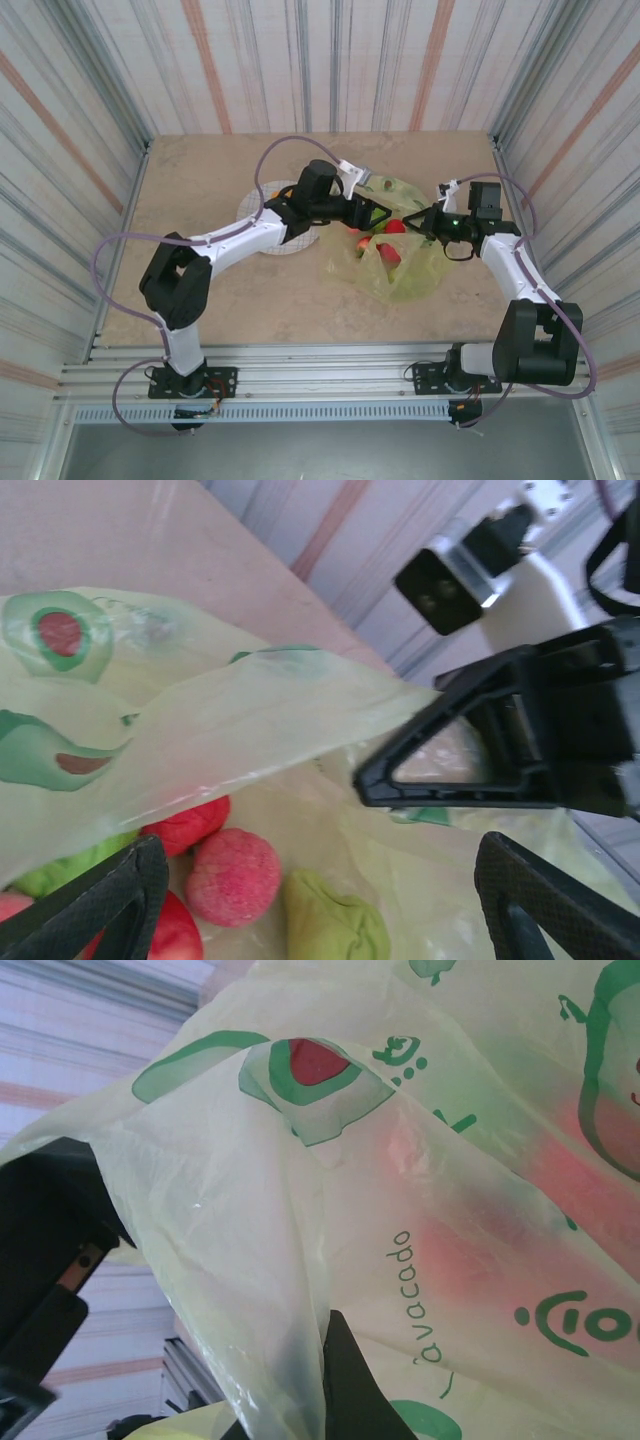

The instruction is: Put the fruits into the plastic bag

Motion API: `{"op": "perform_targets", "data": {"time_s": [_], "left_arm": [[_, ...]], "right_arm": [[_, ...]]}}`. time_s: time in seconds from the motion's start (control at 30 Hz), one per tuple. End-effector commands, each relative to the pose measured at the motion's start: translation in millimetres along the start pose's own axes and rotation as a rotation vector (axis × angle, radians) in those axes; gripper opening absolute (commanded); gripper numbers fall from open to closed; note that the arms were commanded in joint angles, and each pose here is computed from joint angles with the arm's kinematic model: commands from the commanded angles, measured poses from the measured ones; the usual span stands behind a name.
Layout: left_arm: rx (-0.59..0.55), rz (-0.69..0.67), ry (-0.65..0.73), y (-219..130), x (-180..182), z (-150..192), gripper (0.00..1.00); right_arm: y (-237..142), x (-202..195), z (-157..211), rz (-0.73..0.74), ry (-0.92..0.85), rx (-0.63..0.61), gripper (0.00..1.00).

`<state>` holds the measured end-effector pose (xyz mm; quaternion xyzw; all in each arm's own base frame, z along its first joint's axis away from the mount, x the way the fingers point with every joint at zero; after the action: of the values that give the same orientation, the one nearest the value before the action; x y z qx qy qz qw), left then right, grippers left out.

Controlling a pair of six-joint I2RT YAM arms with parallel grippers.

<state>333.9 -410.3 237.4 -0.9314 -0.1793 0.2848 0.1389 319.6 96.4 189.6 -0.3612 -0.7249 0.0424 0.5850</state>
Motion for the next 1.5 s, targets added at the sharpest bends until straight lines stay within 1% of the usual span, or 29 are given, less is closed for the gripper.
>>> {"op": "perform_targets", "data": {"time_s": [0.0, 0.23, 0.5, 0.7, 0.8, 0.87, 0.97, 1.13, 1.2, 1.3, 1.37, 1.47], "left_arm": [[0.015, 0.134, 0.020, -17, -23, -5, 0.83], [0.102, 0.200, 0.023, -24, -31, 10, 0.82], [0.190, 0.374, 0.020, -36, -56, 28, 0.83], [0.188, 0.448, 0.036, -48, -70, 30, 0.83], [0.167, 0.430, 0.048, -52, -71, 25, 0.83], [0.144, 0.375, 0.057, -56, -66, 21, 0.83], [0.090, 0.254, 0.067, -65, -51, 11, 0.82], [-0.054, 0.027, 0.035, -95, -15, -7, 0.82], [-0.114, -0.119, -0.013, -113, 13, -10, 0.82], [-0.163, -0.348, -0.084, -140, 56, -5, 0.83], [-0.168, -0.496, -0.139, -158, 87, 4, 0.85], [-0.140, -0.639, -0.181, -175, 126, 16, 0.86]], "right_arm": [[0, -6, 6, 0.004, 0.003, 0.016, 0.00], [-1, -6, 5, 0.007, 0.002, 0.011, 0.00], [1, -7, 4, 0.004, 0.008, 0.010, 0.00], [2, -9, 5, 0.008, 0.011, 0.012, 0.00], [2, -9, 5, 0.007, 0.010, 0.013, 0.00], [2, -9, 5, 0.007, 0.009, 0.013, 0.00], [1, -9, 5, 0.009, 0.008, 0.014, 0.00], [1, -10, 6, 0.011, 0.007, 0.015, 0.00], [1, -10, 6, 0.011, 0.008, 0.015, 0.00], [1, -10, 6, 0.009, 0.008, 0.014, 0.00], [2, -10, 6, 0.010, 0.008, 0.015, 0.00], [2, -11, 6, 0.010, 0.011, 0.015, 0.00]]}}
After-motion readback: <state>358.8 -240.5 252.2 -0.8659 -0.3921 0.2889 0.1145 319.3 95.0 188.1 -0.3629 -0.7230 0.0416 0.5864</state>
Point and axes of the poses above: each hand's point on the last joint's axis, 136 mm out from that joint toward the fingers, its own y axis out along the fingers, its own x axis along the line the jaws close on, z = x × y, the point moved 2 cm from there along -y, back along the fingers, and after that the axes turned 2 degrees about y, right-handed, at the moved point
